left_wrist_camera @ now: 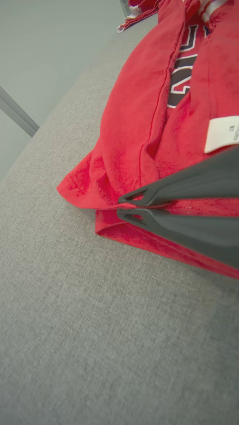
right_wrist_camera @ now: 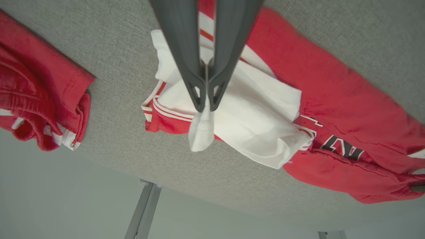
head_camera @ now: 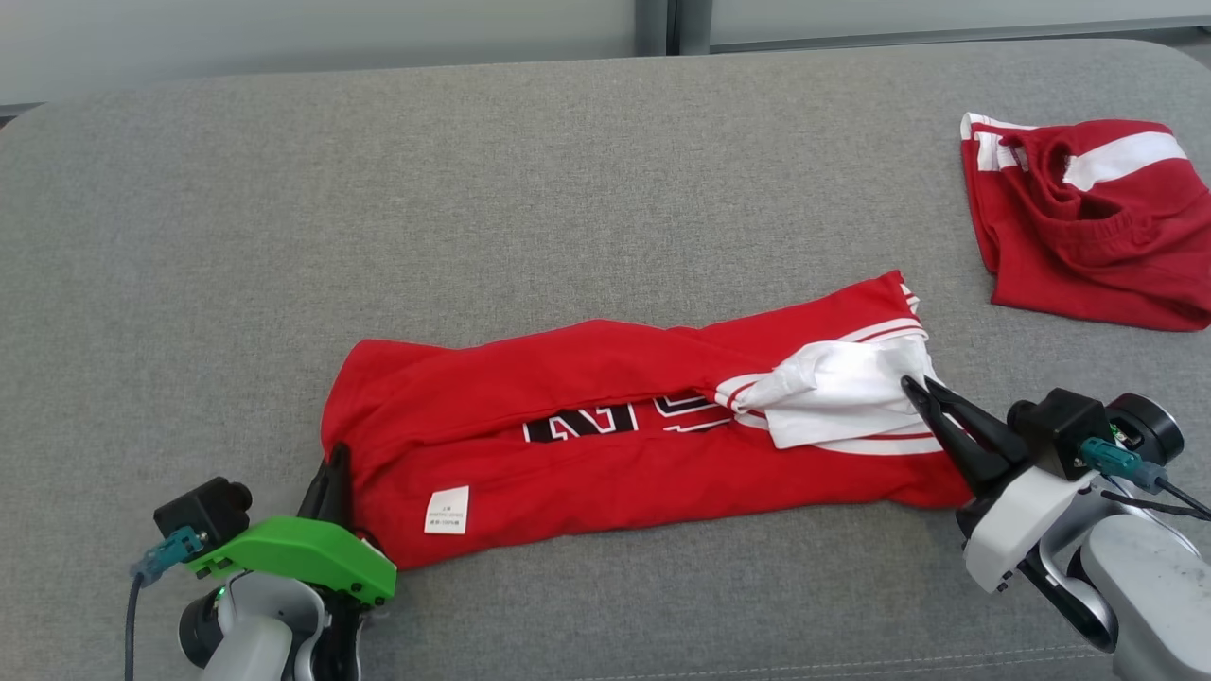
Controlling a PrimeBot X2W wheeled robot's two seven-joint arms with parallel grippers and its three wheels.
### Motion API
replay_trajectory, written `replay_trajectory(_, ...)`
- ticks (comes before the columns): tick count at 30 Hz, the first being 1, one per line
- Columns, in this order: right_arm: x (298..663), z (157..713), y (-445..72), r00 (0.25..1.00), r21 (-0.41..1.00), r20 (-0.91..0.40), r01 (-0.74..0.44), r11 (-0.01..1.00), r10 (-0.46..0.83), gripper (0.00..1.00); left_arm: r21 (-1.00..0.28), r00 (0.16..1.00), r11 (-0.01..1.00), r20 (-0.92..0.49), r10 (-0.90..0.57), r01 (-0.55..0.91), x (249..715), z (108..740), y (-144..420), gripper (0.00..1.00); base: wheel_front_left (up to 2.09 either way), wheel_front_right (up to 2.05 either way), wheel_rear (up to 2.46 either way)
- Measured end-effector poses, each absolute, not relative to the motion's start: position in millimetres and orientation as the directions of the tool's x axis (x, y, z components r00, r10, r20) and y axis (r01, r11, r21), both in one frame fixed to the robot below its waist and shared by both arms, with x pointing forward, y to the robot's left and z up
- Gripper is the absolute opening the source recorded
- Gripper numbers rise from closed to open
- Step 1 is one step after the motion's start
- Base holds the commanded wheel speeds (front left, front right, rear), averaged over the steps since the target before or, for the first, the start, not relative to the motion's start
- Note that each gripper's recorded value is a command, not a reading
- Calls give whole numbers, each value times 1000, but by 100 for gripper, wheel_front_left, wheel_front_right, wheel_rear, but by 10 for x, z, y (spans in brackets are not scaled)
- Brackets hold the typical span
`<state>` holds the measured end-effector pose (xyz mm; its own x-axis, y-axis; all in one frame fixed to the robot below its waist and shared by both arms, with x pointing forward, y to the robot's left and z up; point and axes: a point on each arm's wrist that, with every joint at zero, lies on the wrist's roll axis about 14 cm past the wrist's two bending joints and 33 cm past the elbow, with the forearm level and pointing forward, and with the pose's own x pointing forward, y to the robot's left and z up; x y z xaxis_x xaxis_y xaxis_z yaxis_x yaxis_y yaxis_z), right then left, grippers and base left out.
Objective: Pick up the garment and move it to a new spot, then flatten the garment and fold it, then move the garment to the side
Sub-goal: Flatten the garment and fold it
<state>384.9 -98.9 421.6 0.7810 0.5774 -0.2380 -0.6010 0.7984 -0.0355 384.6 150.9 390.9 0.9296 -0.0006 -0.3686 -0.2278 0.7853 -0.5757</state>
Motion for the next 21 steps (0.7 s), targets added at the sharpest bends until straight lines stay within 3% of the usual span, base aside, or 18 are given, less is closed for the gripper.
replay_trajectory(9, 3807, 4218, -997, 752, -162, -257, -653, 740, 607, 3, -572, 912, 771, -408, 29, -281, 3713, 3826, 1624, 0, 0, 0, 0)
replay_trajectory(11, 3775, 4196, -1012, 745, -184, -269, -661, 727, 610, 19, -580, 902, 758, -432, 24, -298, 3671, 3789, 1616, 0, 0, 0, 0)
replay_trajectory(12, 3761, 4190, -1012, 743, -192, -273, -665, 722, 612, 32, -579, 901, 758, -434, 24, -299, 3661, 3784, 1615, 0, 0, 0, 0)
replay_trajectory(18, 3615, 4108, -1059, 732, -211, -307, -675, 707, 608, 47, -580, 902, 760, -432, 17, -293, 3662, 3808, 1598, 0, 0, 0, 0)
replay_trajectory(20, 3558, 4053, -1112, 734, -208, -327, -670, 712, 595, 75, -582, 904, 762, -427, 11, -284, 3666, 3825, 1584, 0, 0, 0, 0)
replay_trajectory(21, 3531, 4029, -1143, 736, -206, -336, -666, 717, 587, 95, -583, 905, 763, -426, 7, -280, 3665, 3833, 1573, 0, 0, 0, 0)
